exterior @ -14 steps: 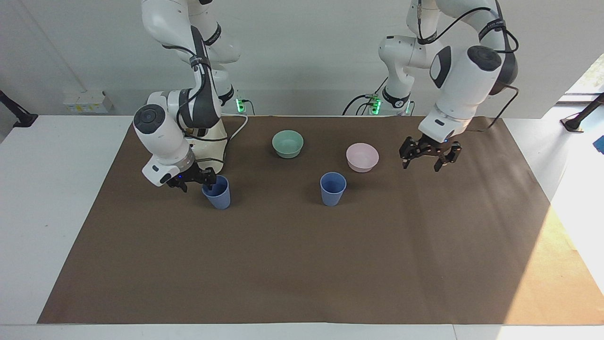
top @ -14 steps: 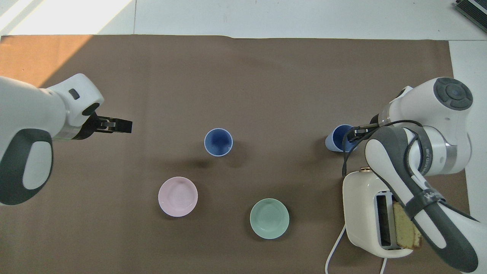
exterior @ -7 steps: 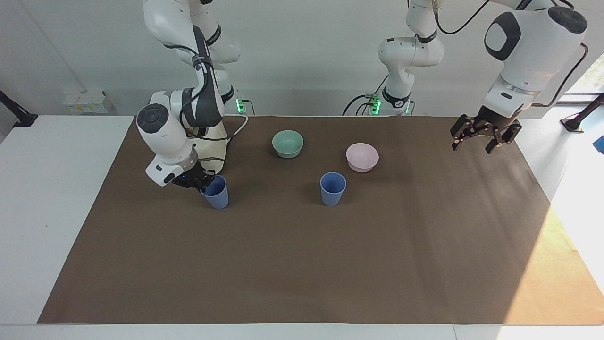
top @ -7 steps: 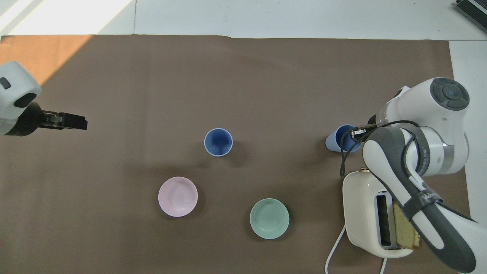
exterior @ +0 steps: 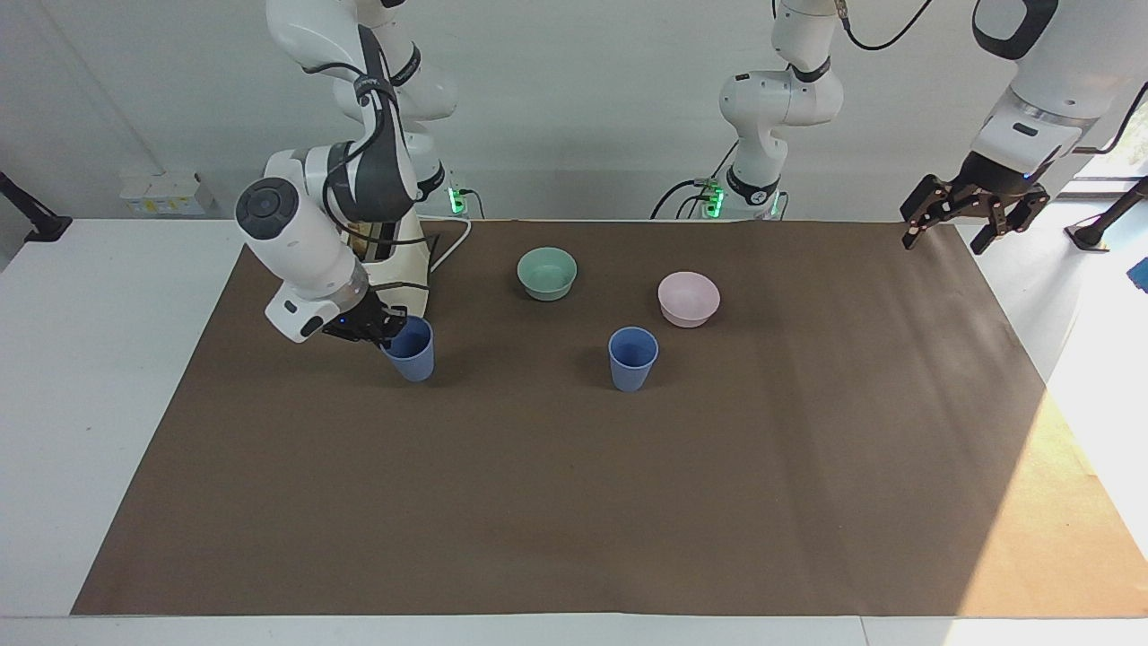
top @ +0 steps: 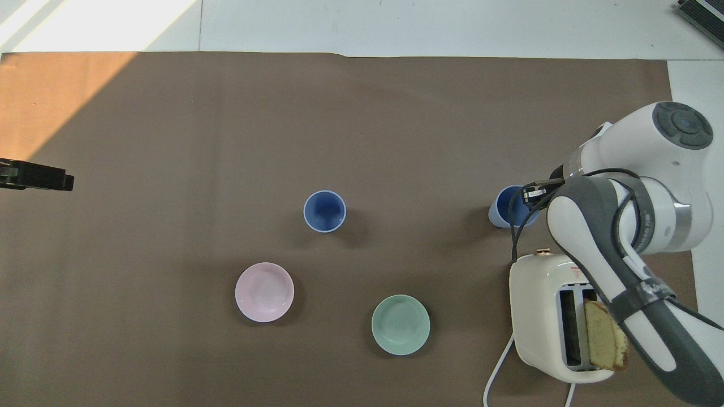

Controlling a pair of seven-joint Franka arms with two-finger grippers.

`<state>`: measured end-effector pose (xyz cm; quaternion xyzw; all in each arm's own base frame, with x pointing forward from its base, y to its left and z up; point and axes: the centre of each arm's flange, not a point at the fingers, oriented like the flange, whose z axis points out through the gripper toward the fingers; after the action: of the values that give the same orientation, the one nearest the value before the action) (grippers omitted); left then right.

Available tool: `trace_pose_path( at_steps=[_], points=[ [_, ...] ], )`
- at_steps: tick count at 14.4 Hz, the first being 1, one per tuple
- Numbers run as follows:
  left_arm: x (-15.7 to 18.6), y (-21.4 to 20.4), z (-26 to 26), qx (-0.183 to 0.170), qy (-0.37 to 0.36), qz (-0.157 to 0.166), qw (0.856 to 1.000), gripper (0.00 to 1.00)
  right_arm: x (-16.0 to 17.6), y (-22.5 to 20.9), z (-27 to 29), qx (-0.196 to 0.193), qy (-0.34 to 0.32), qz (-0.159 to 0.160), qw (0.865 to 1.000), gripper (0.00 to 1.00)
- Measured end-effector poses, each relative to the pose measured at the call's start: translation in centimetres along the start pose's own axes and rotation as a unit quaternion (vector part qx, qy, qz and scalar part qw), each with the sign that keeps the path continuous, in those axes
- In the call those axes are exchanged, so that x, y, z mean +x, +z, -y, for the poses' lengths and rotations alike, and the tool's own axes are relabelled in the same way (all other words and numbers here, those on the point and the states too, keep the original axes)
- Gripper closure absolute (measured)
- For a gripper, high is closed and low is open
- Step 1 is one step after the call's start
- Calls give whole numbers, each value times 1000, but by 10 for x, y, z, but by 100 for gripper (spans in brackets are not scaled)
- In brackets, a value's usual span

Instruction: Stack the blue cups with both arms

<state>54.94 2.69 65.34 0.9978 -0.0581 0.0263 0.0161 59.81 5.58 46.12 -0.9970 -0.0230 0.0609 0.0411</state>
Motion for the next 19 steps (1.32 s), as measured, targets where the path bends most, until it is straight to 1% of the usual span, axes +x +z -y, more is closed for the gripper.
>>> trace_pose_path(
  at_steps=[3, 7, 10, 12, 15, 19],
  points=[
    [10, 6, -5, 0, 6, 4, 1000, 0, 1, -28, 55, 4, 23, -24, 999, 94],
    [8, 10, -8, -2, 7, 21, 1000, 0, -16, -44, 163, 8, 63, -40, 997, 94],
    [4, 12, -7, -4, 6, 28, 1000, 0, -23, -62, 232, 25, 78, -62, 995, 94],
    [3, 12, -7, -4, 6, 28, 1000, 0, -27, -68, 270, 36, 88, -71, 993, 94],
    [3, 12, -8, -4, 6, 29, 1000, 0, -29, -57, 309, 47, 91, -76, 992, 94],
    [2, 11, -8, -4, 7, 28, 1000, 0, -30, -16, 347, 43, 86, -65, 993, 94]
  ],
)
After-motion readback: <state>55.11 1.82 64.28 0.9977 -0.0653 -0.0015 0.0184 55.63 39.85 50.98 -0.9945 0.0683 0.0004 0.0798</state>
